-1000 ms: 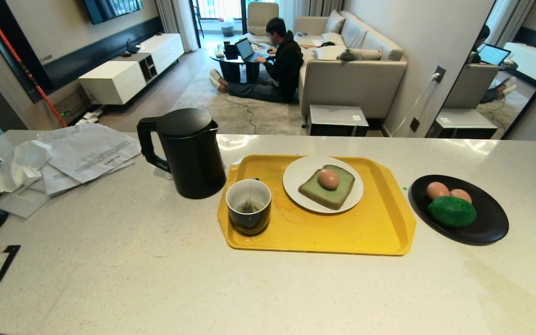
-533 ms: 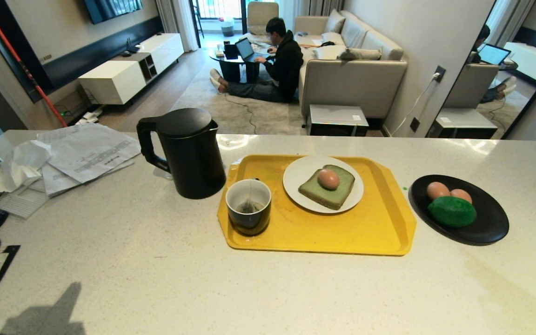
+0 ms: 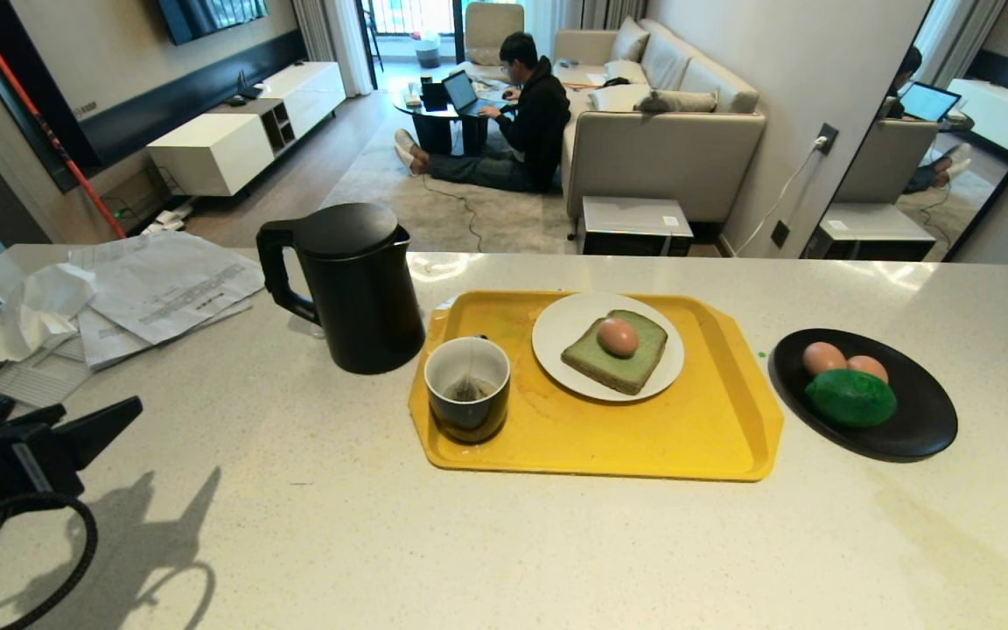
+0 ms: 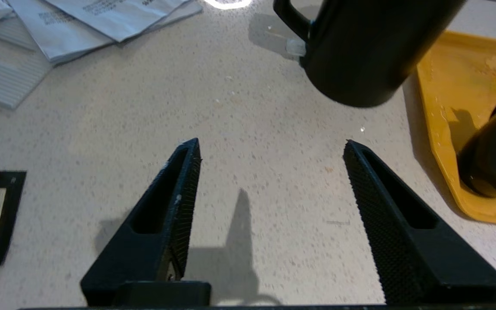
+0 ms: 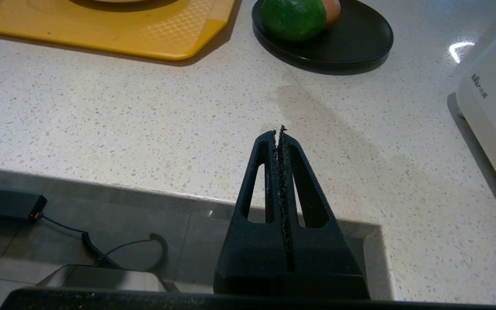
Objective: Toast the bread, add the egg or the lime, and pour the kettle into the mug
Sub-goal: Pick up the kettle
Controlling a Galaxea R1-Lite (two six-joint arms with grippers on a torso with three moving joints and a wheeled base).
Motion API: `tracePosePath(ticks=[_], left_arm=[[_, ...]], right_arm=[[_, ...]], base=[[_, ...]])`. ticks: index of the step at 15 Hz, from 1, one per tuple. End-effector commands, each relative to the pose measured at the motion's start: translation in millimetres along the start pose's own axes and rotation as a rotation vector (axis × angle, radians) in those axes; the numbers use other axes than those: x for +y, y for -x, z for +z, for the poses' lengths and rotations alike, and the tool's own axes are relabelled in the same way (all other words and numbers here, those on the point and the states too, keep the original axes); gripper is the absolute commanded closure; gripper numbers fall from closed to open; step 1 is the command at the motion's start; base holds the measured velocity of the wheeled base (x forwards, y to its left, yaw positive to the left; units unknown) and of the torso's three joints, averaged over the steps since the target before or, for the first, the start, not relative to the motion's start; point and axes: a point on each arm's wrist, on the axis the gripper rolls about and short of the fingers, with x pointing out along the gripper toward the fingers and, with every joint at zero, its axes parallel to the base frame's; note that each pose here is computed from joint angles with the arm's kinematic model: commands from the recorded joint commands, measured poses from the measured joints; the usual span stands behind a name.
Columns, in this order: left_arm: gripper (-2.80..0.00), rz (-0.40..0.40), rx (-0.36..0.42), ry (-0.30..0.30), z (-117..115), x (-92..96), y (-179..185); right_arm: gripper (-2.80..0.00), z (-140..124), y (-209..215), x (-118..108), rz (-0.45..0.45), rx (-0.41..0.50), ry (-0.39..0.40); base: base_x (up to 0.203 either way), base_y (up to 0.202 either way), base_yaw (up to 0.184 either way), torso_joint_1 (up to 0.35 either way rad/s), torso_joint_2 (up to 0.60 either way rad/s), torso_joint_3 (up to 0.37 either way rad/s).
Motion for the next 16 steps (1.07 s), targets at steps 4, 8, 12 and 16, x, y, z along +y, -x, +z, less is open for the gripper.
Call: tracePosePath(ticks=[4,8,12,16], left_arm=[[-2.8,0.065,0.03,0.01,-1,26.6,-57],[-2.8,0.036,0.059,0.024,0,42.1,-95],[-2.8,-0.091,-0.016,-0.023,3,54.9,-143],[-2.8,-0.17,-0.189,-0.158,29,54.8,-174]], right_arm=[[0.0,0,0,0,0.0,0.002,0.0],[0.0,0,0,0,0.0,0.002,0.0],[0.0,0,0,0,0.0,0.002,0.0],[0.0,0,0,0,0.0,0.002,0.0]], base=[[0.0,0.0,0.0,0.0,0.0,0.0],[0.0,0.0,0.0,0.0,0.0,0.0],[0.0,0.0,0.0,0.0,0.0,0.0],[0.0,0.0,0.0,0.0,0.0,0.0]])
